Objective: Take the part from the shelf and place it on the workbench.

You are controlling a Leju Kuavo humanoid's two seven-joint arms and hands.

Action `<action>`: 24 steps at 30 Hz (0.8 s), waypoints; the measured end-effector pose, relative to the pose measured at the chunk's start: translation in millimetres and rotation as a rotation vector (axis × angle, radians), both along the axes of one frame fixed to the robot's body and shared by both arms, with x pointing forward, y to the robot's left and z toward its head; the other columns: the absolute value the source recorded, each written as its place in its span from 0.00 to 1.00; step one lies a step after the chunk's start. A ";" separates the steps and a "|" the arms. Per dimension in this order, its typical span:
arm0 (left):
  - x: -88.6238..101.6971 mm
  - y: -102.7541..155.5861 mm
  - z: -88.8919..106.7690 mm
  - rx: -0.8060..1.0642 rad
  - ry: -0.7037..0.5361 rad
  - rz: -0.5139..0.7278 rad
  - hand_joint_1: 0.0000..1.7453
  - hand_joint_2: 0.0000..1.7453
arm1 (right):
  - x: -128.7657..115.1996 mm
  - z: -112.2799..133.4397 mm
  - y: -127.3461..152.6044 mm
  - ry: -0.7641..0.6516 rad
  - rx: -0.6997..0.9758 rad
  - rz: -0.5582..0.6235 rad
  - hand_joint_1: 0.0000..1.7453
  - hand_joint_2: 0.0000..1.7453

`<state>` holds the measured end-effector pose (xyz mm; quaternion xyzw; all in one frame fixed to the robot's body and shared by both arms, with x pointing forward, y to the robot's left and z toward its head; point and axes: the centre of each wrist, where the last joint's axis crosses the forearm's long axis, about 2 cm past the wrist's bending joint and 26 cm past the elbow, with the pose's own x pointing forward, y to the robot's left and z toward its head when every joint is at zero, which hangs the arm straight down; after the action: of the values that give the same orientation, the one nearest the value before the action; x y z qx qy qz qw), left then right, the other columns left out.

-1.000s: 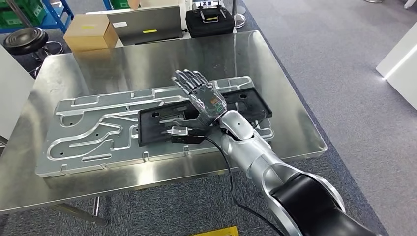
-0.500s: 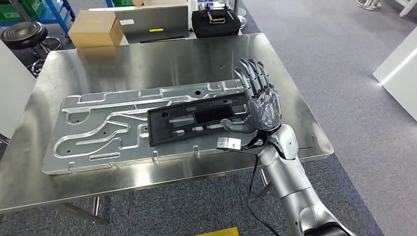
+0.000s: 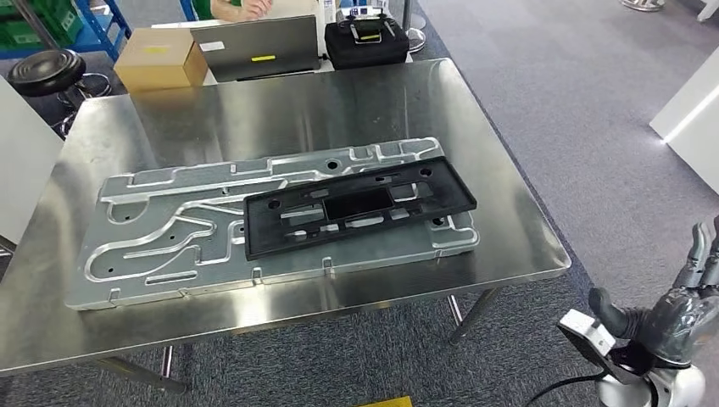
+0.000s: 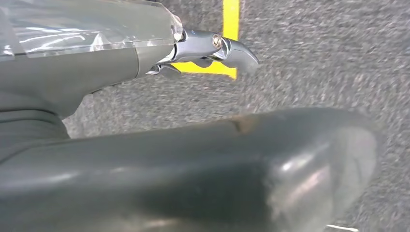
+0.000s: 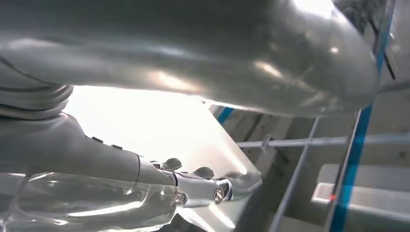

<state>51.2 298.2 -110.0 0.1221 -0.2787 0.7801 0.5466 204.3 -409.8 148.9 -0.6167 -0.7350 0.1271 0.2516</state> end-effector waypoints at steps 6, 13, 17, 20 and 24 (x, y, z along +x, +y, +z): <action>-5.9 0.6 -0.7 -0.002 0.008 0.010 0.00 0.00 | -58.7 -66.7 -38.0 0.260 0.102 -0.250 0.00 0.00; -2.4 1.0 -0.3 -0.001 -0.003 0.017 0.00 0.00 | -99.1 -145.3 -52.5 0.632 0.199 -0.395 0.00 0.00; -2.2 0.8 -0.2 -0.002 -0.003 0.018 0.00 0.00 | -105.0 -153.7 -52.7 0.665 0.228 -0.410 0.00 0.00; -2.2 0.6 -0.3 -0.005 -0.001 0.021 0.00 0.00 | -113.9 -177.5 -48.2 0.815 0.269 -0.430 0.00 0.00; -3.5 -1.9 -0.5 -0.016 0.008 0.033 0.00 0.00 | -126.3 -205.2 -32.9 1.029 0.358 -0.465 0.00 0.00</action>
<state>47.7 296.3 -110.5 0.1253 -0.2684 0.7906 0.5359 78.0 -442.8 -56.3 -0.5687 -0.3742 0.2252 0.6971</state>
